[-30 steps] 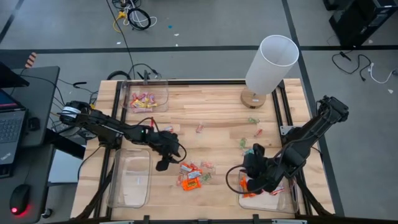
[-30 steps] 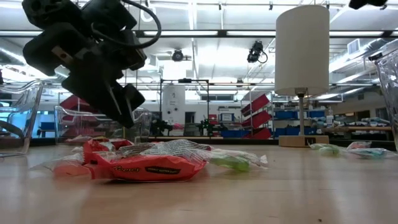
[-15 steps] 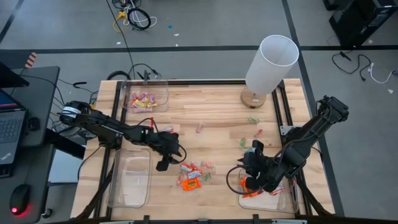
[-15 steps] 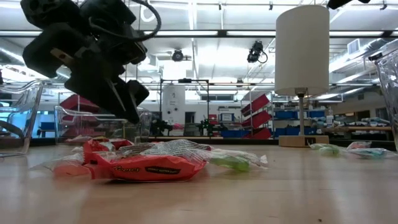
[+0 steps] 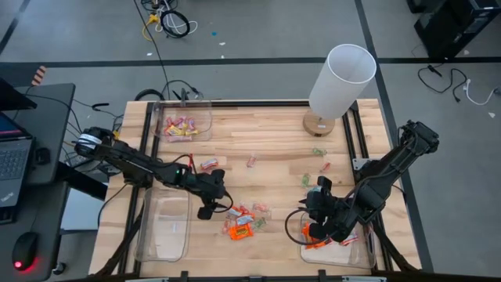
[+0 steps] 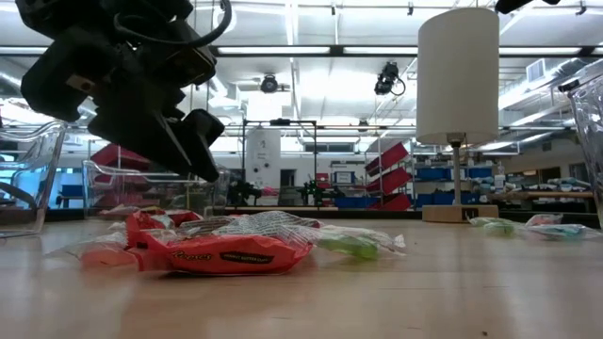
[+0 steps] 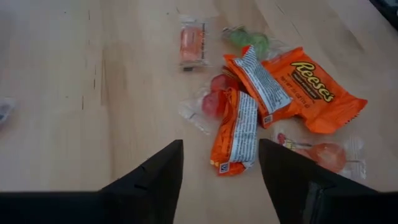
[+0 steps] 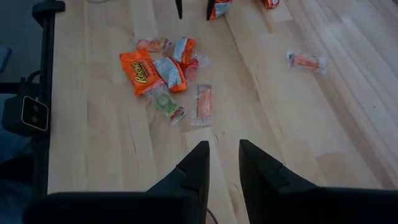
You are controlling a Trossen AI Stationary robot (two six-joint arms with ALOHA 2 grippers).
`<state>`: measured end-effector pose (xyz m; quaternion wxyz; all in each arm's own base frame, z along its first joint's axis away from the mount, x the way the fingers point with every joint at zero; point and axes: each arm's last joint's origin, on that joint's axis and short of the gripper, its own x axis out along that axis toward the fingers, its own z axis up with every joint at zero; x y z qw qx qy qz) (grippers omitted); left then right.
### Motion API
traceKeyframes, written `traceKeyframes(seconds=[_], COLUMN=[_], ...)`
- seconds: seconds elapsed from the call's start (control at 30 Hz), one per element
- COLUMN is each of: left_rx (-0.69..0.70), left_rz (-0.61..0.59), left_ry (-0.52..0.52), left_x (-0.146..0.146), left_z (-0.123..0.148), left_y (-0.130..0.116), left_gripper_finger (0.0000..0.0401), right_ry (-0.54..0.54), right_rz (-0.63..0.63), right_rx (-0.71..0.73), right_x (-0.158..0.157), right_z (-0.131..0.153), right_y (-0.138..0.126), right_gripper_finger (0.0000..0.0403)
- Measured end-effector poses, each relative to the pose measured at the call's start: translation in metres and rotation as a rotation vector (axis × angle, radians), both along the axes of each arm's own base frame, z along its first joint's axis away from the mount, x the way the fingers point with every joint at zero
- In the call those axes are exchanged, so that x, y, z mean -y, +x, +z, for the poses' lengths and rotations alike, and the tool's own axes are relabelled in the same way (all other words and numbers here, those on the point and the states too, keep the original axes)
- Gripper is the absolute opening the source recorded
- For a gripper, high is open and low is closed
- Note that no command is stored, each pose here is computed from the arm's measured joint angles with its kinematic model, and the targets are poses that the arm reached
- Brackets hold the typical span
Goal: Sort candy
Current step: Put the chocolate into the bottom right transparent bin
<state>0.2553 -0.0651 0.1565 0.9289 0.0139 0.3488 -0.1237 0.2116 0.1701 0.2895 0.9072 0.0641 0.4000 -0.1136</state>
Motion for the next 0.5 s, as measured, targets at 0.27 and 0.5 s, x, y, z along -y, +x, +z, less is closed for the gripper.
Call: traceKeyframes(seconds=[0.27, 0.5], left_rx=[-0.002, -0.004], left_rz=[-0.083, -0.088], left_ry=[0.070, 0.071], left_x=[0.006, 0.009], left_z=[-0.011, -0.026], left_y=[0.003, 0.010], left_gripper_finger=[0.0230, 0.0230], right_ry=[-0.016, -0.007], right_rz=[0.018, 0.018], right_rx=[-0.003, 0.006], right_x=[0.000, -0.001], right_z=[0.000, 0.001], right_y=[0.000, 0.001], right_gripper_finger=[0.0073, 0.0073])
